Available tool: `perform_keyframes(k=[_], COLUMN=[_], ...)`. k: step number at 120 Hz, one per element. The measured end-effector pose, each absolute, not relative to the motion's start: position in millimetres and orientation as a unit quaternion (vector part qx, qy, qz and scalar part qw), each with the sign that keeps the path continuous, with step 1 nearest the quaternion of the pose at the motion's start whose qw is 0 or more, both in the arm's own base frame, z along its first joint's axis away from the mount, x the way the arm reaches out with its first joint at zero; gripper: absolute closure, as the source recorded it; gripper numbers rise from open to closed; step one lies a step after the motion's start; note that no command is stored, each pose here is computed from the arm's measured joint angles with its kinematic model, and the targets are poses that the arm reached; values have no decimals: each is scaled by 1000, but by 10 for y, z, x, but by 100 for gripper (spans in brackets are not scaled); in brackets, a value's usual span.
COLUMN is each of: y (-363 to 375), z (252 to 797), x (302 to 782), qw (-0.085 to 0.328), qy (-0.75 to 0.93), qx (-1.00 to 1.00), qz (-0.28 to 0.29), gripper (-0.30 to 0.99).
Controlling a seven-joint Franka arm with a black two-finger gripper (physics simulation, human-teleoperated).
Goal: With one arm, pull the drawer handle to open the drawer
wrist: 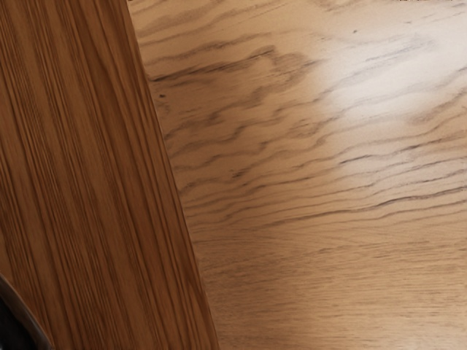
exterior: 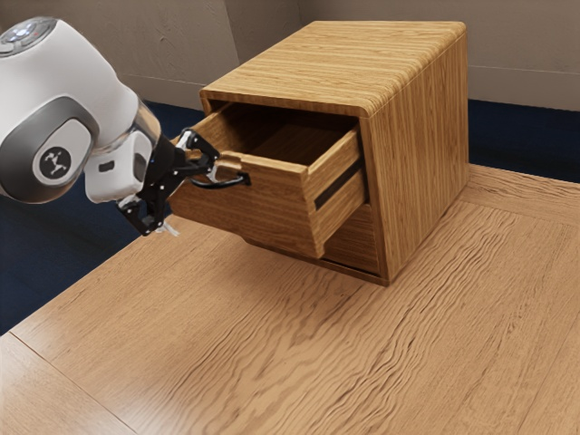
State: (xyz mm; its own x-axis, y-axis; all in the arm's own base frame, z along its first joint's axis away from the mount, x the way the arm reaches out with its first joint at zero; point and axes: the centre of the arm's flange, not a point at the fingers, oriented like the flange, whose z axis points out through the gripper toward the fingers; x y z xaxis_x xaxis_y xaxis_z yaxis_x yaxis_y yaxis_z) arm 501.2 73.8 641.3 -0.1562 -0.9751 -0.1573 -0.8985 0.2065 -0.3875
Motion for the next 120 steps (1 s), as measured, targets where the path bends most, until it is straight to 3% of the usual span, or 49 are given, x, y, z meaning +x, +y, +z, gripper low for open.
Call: perform_keyframes(k=[80,110,120], y=[829,819,798], z=[6297,6602,7045], x=[4076,3873,3762], qw=[179,204,226], qy=[757,753,747], qx=[-616,-608,-604], qz=[-126,-147,-163], gripper=[1,0,0])
